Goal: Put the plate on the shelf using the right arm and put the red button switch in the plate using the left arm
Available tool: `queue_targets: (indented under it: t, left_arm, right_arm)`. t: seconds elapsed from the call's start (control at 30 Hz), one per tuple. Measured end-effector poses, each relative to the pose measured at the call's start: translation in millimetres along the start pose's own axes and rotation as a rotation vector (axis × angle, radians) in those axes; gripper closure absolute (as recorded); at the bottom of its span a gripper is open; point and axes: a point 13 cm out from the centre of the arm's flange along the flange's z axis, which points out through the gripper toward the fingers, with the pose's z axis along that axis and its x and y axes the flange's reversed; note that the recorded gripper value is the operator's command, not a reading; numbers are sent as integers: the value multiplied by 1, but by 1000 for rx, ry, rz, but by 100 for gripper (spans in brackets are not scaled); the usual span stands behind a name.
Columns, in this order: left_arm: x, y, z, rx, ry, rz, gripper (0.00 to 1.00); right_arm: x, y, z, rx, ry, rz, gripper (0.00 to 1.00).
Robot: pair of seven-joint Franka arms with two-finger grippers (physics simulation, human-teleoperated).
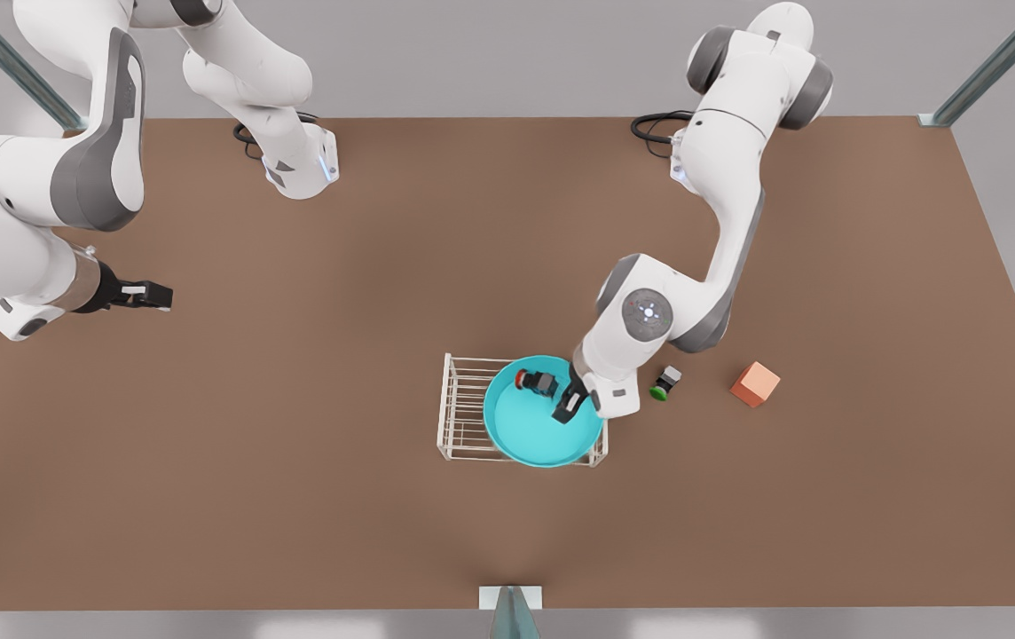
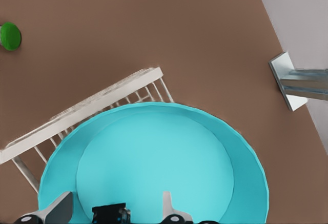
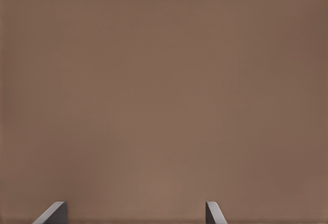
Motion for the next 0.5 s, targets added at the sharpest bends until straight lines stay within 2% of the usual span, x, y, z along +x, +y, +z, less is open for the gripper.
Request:
queue_targets:
  t: [0.1,0.23,0.37,0.5]
  left_arm:
    - [-99,-13,-137,60,-89,-75,0]
    - [-151,49,-253,-47,-185,25,0]
    - [-136,106,-271,-219,-124,254,0]
    - [-103,131,-255,-341,-41,505,0]
  right_arm:
    - [0,0,-1,0,-1,-1,0]
    - [0,0,-2,0,-5,-2,0]
    - [0,0,-4,0,-8,-3,0]
    - [1,-1,-6,2,-12,-2,0]
